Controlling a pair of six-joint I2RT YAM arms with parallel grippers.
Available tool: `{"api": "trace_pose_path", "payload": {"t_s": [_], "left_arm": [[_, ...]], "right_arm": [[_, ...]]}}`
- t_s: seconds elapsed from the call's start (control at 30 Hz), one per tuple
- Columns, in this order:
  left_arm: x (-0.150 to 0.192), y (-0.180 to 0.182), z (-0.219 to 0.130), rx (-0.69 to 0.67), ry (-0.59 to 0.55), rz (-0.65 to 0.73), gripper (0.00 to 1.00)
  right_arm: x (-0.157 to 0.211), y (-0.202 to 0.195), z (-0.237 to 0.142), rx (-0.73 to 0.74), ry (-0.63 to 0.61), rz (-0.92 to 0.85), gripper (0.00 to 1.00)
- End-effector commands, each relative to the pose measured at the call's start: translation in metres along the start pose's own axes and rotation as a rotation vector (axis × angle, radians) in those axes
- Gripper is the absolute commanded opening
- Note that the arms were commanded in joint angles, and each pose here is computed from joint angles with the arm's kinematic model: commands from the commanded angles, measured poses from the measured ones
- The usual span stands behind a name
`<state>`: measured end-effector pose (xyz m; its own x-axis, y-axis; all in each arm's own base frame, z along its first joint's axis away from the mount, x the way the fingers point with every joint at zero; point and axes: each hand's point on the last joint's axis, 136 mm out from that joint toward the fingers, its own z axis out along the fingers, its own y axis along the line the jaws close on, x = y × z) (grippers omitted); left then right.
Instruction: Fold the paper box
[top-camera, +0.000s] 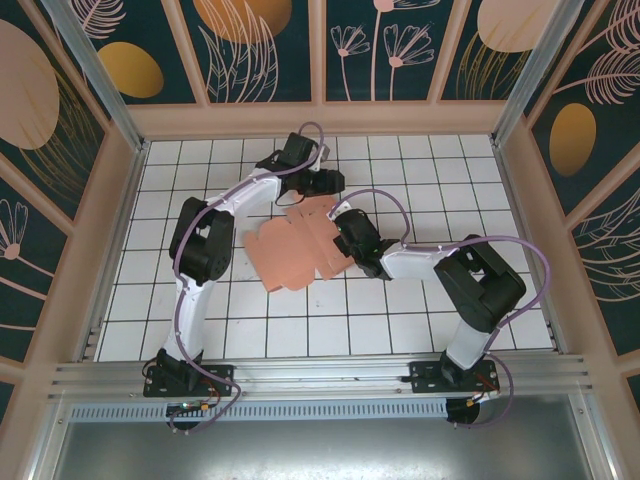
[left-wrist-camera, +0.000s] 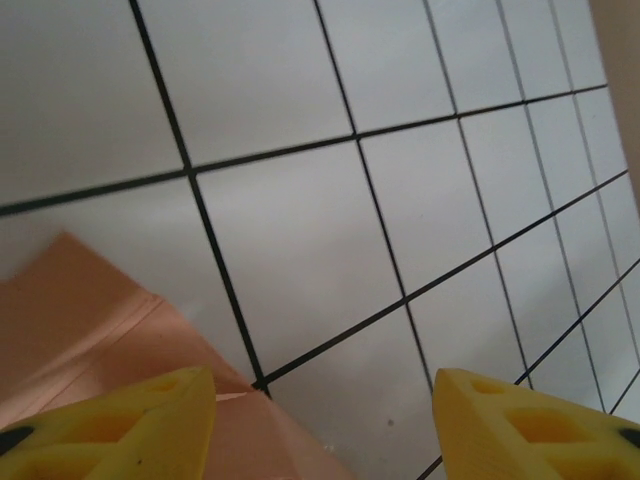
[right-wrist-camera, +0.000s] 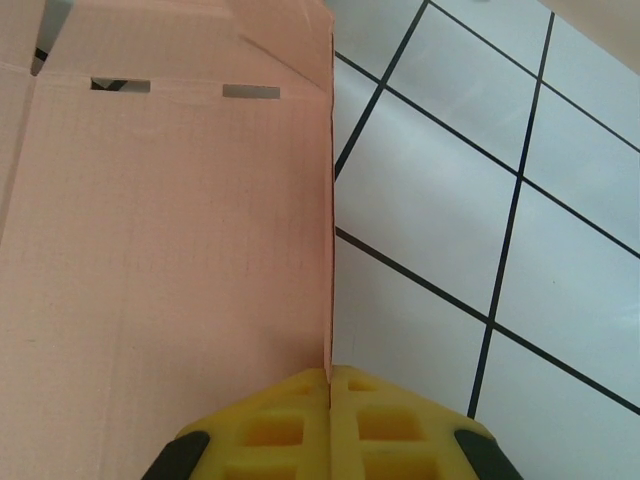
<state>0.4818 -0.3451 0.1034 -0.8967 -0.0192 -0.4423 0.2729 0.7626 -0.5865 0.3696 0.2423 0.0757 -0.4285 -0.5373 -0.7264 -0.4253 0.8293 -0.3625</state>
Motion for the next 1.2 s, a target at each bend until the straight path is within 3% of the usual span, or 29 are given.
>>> {"api": "trace_pose_path", "payload": {"t_s": [0.0, 0.2, 0.3, 0.7, 0.9, 1.17], "left_arm": [[0.003, -0.007, -0.017, -0.004, 0.006, -0.009, 0.57], [0.010, -0.010, -0.023, 0.008, 0.017, -0.015, 0.53], [0.013, -0.012, -0.023, 0.026, 0.026, -0.024, 0.44], [0.018, -0.014, -0.022, 0.051, 0.031, -0.090, 0.42], [0.018, -0.017, -0.025, 0.066, 0.026, -0.120, 0.30], [0.022, -0.017, -0.023, 0.084, 0.027, -0.163, 0.21]], "right_arm": [[-0.016, -0.003, 0.000, 0.028, -0.033, 0.000, 0.00], [-0.018, -0.003, 0.001, 0.028, -0.033, -0.001, 0.00], [-0.018, -0.002, 0.001, 0.025, -0.031, -0.001, 0.00], [-0.023, -0.004, 0.002, 0.069, -0.035, -0.012, 0.00], [-0.027, -0.004, 0.002, 0.088, -0.039, -0.022, 0.00], [-0.029, 0.004, 0.006, 0.085, -0.029, -0.054, 0.00]]}}
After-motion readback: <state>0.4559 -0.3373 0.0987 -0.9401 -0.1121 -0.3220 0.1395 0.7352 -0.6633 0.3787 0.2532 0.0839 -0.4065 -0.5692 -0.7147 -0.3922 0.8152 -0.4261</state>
